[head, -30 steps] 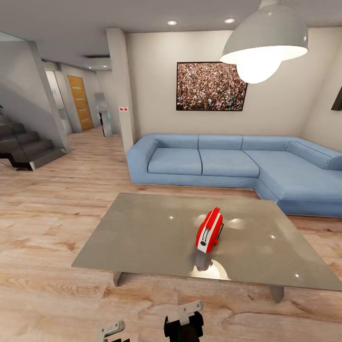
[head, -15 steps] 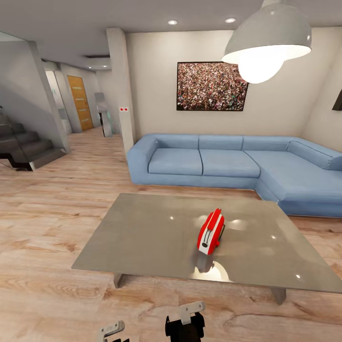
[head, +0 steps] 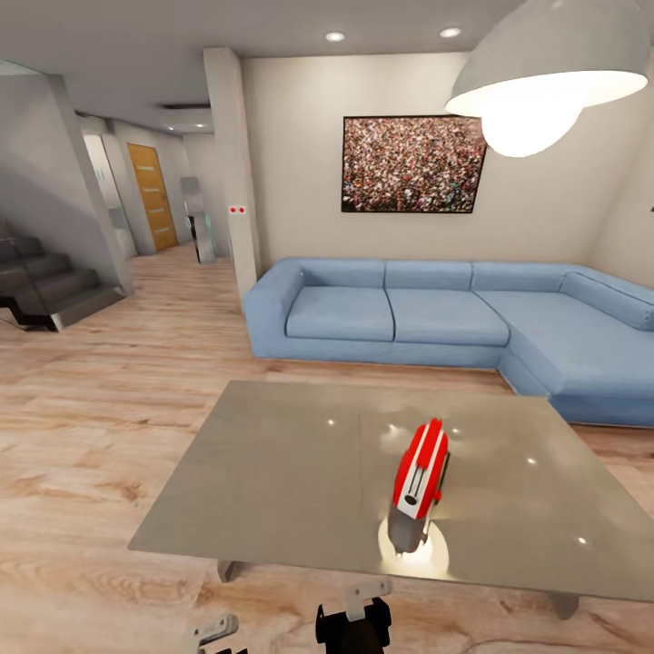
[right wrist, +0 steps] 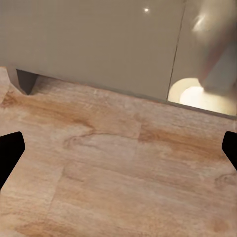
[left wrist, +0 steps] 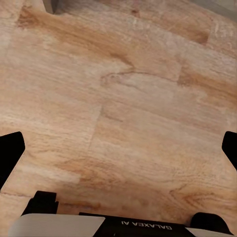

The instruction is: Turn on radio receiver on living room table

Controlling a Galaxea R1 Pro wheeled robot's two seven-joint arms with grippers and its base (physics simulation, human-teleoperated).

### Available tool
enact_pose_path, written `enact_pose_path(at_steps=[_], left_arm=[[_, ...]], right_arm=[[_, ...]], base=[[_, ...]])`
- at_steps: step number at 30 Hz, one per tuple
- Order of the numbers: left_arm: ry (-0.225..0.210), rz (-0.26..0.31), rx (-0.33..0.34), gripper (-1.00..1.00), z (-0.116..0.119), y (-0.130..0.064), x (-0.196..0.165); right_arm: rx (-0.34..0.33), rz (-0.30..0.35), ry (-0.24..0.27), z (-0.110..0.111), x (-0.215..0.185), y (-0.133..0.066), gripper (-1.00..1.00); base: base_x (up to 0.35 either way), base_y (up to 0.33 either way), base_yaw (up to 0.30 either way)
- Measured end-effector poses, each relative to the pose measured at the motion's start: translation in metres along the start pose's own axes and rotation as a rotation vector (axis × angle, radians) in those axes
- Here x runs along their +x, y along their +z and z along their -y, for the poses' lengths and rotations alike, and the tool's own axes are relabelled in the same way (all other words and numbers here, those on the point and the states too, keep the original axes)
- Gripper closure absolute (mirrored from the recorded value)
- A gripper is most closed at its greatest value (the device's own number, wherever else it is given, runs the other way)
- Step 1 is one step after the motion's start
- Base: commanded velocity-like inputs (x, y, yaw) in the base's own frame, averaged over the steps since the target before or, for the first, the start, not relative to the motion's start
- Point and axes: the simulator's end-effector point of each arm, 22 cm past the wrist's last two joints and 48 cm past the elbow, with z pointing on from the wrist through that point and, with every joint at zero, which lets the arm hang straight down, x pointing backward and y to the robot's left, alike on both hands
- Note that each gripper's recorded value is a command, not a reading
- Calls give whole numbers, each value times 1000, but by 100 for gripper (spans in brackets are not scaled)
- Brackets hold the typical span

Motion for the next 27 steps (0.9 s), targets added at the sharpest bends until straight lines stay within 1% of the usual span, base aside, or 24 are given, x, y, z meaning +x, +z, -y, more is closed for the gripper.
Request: enact_pose_path(at_steps=[27], left_arm=[[-1,0,1,-100,1,0,0]], right_arm=[[1,0,-1,1,0,0,-100]], base=[[6,1,0]])
